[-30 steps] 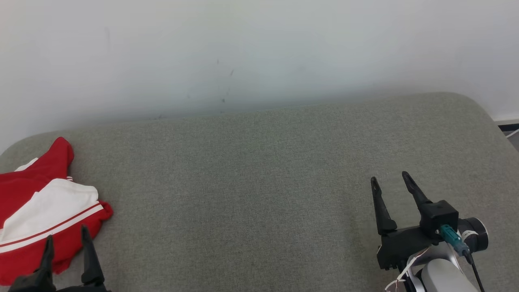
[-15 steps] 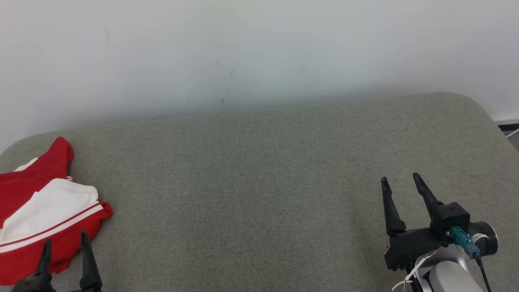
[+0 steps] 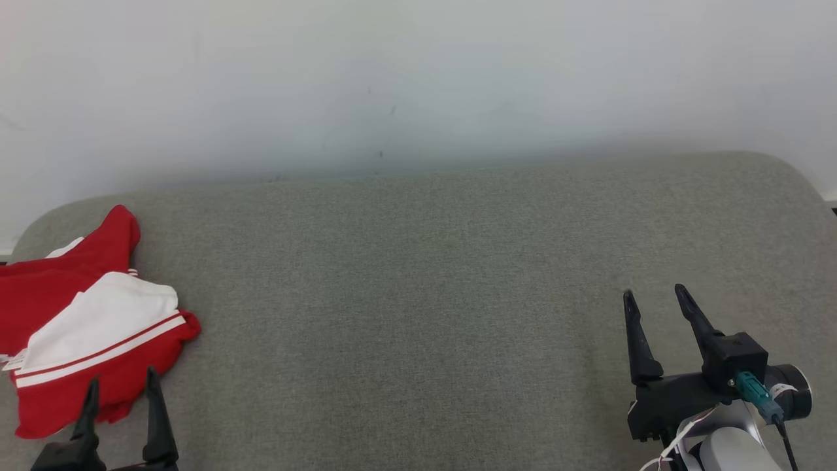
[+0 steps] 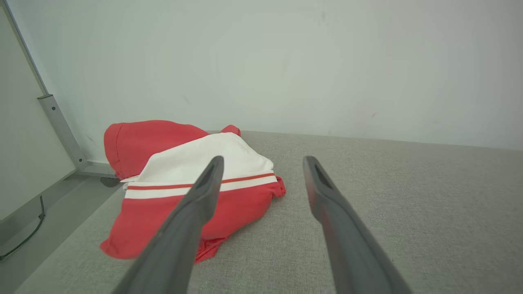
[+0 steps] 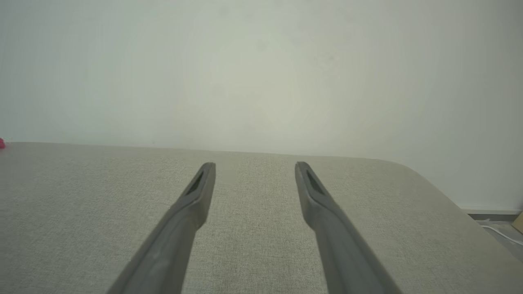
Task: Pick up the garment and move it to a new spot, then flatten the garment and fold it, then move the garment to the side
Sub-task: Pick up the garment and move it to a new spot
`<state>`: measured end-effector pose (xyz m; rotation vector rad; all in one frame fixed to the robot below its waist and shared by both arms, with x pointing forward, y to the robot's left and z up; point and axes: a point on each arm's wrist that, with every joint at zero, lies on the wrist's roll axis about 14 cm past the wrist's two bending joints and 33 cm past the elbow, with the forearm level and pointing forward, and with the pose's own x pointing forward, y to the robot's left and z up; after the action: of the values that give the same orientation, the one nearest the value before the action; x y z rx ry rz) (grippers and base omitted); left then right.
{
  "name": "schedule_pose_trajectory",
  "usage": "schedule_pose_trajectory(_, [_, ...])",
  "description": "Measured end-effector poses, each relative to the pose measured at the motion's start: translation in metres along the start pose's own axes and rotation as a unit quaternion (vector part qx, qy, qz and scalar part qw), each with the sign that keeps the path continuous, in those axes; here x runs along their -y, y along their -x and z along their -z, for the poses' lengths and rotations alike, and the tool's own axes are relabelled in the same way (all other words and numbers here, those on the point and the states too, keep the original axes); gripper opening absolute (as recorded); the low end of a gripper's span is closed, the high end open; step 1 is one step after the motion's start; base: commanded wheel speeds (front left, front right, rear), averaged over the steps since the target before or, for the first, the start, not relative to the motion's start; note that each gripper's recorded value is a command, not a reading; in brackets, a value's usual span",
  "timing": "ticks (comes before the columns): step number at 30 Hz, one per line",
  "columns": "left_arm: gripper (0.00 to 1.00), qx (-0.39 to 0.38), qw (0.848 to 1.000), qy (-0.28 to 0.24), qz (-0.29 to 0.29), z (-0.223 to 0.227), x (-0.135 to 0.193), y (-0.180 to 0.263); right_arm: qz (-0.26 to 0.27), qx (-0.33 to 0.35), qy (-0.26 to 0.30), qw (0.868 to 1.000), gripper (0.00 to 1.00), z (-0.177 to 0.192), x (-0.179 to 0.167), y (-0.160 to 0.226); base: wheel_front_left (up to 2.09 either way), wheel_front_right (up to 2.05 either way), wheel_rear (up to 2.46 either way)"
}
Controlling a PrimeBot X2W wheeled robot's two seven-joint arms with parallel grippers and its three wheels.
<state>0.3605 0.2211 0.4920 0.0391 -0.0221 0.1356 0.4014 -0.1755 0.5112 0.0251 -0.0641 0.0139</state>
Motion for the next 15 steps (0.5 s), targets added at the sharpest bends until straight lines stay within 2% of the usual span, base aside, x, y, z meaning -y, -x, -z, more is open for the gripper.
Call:
schedule_pose_trajectory(9, [1.00, 0.004, 1.000, -0.028, -0.005, -0.004, -0.016, 0.010, -0.051, -0.001, -0.005, 0.999, 1.00, 0.002, -0.033, -0.013, 0.00, 0.00, 0.00])
schedule_pose_trajectory(15, [1.00, -0.004, 0.999, -0.032, -0.035, -0.001, -0.037, 0.024, -0.094, -0.004, -0.008, 0.996, 1.00, 0.004, -0.062, -0.021, 0.00, 0.00, 0.00])
